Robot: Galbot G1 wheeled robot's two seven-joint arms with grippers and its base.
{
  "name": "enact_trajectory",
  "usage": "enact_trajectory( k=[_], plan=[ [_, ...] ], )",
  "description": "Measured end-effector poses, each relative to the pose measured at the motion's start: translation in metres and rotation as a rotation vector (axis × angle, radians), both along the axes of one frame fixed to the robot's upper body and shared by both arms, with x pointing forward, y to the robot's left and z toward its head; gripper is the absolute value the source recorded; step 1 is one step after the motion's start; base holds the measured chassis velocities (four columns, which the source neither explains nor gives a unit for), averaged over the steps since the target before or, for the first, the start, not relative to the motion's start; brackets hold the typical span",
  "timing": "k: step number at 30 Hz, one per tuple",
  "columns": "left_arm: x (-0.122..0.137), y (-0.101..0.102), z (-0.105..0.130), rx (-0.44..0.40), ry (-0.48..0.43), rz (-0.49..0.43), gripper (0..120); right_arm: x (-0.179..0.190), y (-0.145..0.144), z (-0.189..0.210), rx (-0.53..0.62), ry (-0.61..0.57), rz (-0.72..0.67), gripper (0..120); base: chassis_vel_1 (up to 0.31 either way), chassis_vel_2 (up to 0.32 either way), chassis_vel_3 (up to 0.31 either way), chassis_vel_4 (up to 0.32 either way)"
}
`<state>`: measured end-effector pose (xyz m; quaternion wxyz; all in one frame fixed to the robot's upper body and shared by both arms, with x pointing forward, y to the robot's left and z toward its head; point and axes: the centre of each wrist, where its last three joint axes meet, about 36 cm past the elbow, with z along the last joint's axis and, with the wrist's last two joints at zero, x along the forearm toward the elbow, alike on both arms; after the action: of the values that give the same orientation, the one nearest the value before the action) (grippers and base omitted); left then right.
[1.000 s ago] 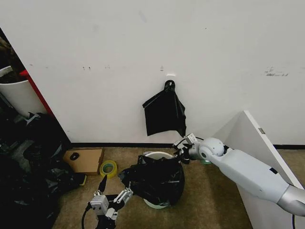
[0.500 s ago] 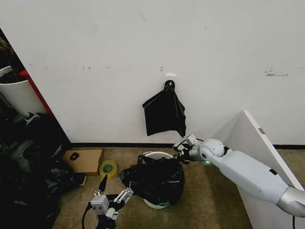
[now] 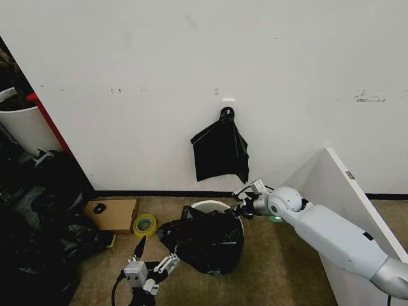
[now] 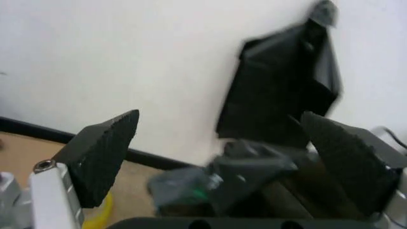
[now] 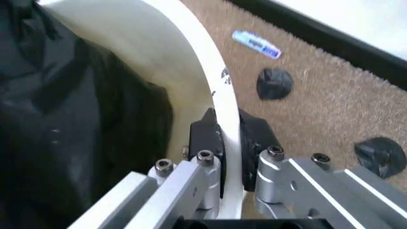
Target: Place the garbage bag over the trash bin.
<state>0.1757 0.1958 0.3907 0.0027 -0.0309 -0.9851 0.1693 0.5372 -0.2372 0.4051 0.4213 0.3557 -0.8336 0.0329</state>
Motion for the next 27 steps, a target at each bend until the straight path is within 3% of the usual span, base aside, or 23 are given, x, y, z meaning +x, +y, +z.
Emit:
enact_trajectory(
  k=[4,10,11,27],
  plan=[
    [0.006,0.012,0.004,0.02,-0.015,-0.001,100,-0.007,-0.008,0.007,0.038,-0.005,-0.046,3,0.0,0.0,0.0,0.0],
    [0.01,0.014,0.008,0.013,-0.022,-0.002,100,-0.011,-0.012,0.013,0.088,-0.016,-0.107,3,0.0,0.0,0.0,0.0],
    [0.012,0.014,0.012,0.01,-0.029,-0.015,100,-0.022,-0.013,0.017,0.106,-0.02,-0.177,3,0.0,0.0,0.0,0.0],
    [0.02,0.009,0.015,0.031,-0.034,-0.082,100,-0.085,-0.002,0.023,0.059,0.037,-0.498,3,0.0,0.0,0.0,0.0]
  ],
)
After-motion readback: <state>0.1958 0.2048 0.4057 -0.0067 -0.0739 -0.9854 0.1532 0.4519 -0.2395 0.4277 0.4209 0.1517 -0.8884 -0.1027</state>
